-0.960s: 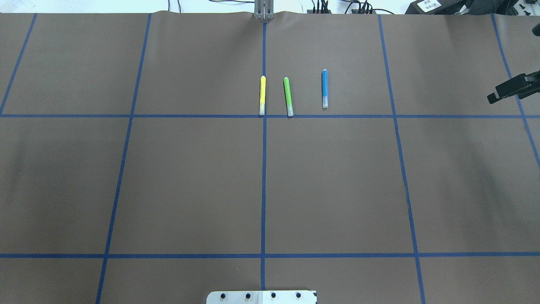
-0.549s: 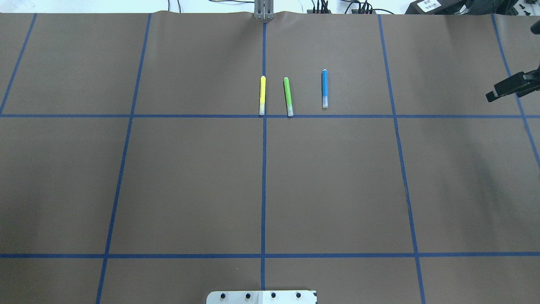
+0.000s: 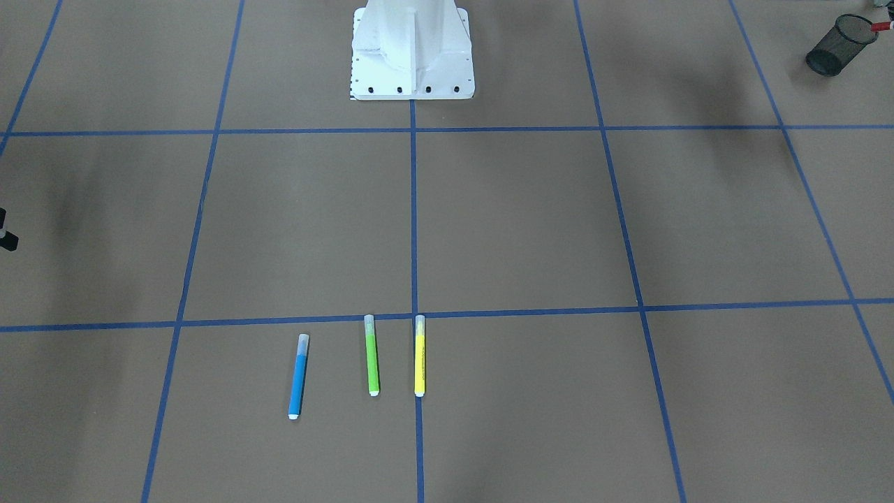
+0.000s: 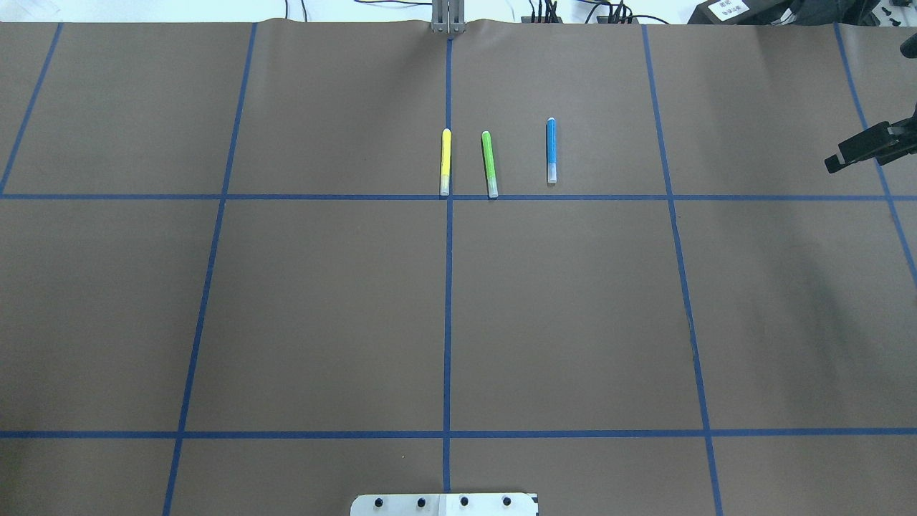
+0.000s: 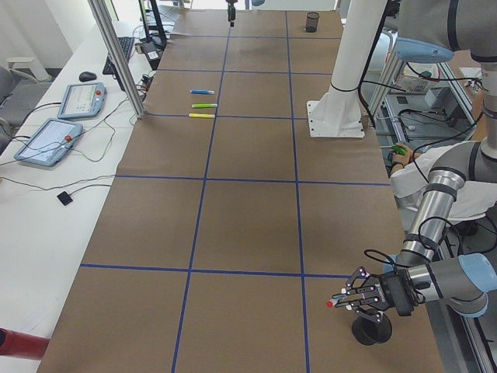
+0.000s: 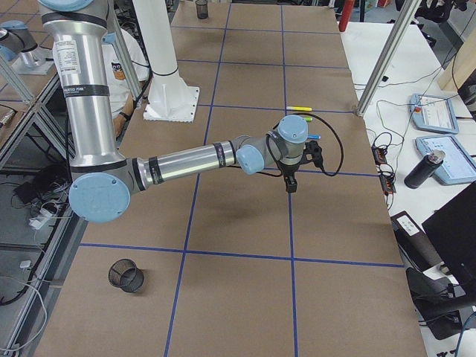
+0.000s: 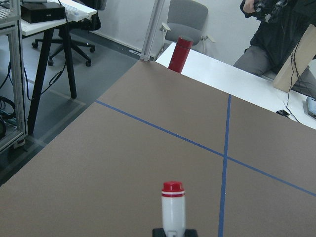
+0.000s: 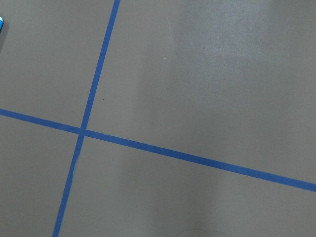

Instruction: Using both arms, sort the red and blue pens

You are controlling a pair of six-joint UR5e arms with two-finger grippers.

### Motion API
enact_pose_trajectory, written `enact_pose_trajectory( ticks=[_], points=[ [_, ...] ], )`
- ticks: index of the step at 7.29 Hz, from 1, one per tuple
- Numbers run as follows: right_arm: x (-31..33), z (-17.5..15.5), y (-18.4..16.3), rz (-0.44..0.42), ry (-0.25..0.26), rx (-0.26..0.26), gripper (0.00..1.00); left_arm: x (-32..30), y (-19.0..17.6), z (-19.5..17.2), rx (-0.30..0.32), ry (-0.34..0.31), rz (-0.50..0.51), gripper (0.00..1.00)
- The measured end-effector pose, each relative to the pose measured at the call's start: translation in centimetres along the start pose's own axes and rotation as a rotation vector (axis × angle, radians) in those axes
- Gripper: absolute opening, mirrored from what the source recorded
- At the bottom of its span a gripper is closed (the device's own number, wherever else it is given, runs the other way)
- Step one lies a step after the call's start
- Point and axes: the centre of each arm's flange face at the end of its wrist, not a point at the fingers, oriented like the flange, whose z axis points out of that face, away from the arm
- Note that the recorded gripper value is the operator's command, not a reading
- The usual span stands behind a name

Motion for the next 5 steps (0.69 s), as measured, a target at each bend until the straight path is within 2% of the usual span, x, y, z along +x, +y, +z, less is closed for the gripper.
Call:
enact_pose_trajectory(
  ticks=[3,5],
  points=[
    [0.1,0.1,0.0,0.002,0.0,-0.001,1.0,-2.3,2.3,-0.4,0.065,-0.092,-0.039,0.0],
    [0.0,0.0,0.0,0.0,0.0,0.0,1.0,-3.7,3.9,-0.5,0.076,-0.157,-0.057,0.0]
  ],
)
